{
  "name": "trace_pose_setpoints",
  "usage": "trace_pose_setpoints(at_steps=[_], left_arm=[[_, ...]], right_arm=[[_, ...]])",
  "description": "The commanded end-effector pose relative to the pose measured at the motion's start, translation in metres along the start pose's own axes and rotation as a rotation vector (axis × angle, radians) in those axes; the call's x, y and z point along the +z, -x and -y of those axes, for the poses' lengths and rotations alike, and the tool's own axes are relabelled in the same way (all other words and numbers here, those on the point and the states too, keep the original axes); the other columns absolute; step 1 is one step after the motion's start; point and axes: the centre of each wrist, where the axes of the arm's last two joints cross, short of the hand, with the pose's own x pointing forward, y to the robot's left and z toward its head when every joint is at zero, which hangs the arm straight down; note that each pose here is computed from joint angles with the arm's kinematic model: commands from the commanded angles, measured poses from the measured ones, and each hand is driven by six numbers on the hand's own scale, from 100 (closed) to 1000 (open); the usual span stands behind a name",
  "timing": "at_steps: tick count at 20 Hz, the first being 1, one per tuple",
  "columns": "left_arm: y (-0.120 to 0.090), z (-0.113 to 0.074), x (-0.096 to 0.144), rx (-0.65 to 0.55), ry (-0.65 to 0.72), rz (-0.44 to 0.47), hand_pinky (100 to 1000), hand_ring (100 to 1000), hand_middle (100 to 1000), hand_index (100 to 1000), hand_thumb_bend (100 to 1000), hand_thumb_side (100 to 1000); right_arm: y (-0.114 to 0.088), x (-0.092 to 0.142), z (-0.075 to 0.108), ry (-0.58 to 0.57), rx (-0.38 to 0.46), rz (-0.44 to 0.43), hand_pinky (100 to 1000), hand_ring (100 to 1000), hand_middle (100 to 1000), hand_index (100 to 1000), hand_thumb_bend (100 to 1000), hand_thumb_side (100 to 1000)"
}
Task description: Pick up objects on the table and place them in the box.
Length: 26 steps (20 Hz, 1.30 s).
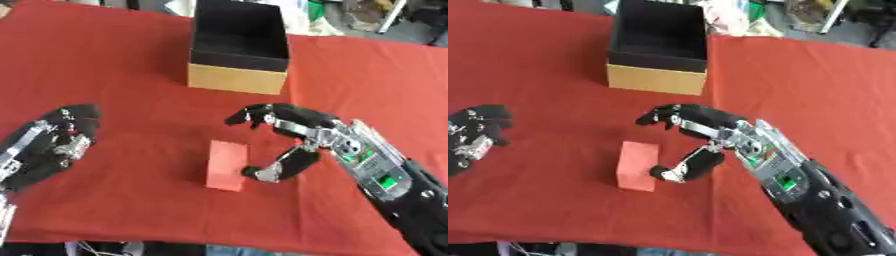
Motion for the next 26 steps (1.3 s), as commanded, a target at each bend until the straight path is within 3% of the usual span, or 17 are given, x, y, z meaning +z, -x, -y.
trace_pose_setpoints(at_steps=[1, 26], left_arm=[[-0.0054, -0.0020, -0.0011, -0.012, 0.004, 0.018, 738, 856, 802, 878, 100, 408], [-0.0058, -0.0021, -0.0015, -0.013, 0.006, 0.020, 739, 858, 803, 878, 100, 408]], right_arm=[[-0.0018, 0.0002, 0.0067, -0.001, 0.034, 0.007, 764, 887, 850, 939, 345, 322], [-0.0063, 0.0018, 0.0089, -0.029, 0.060, 0.020, 766, 889, 853, 941, 329, 321]])
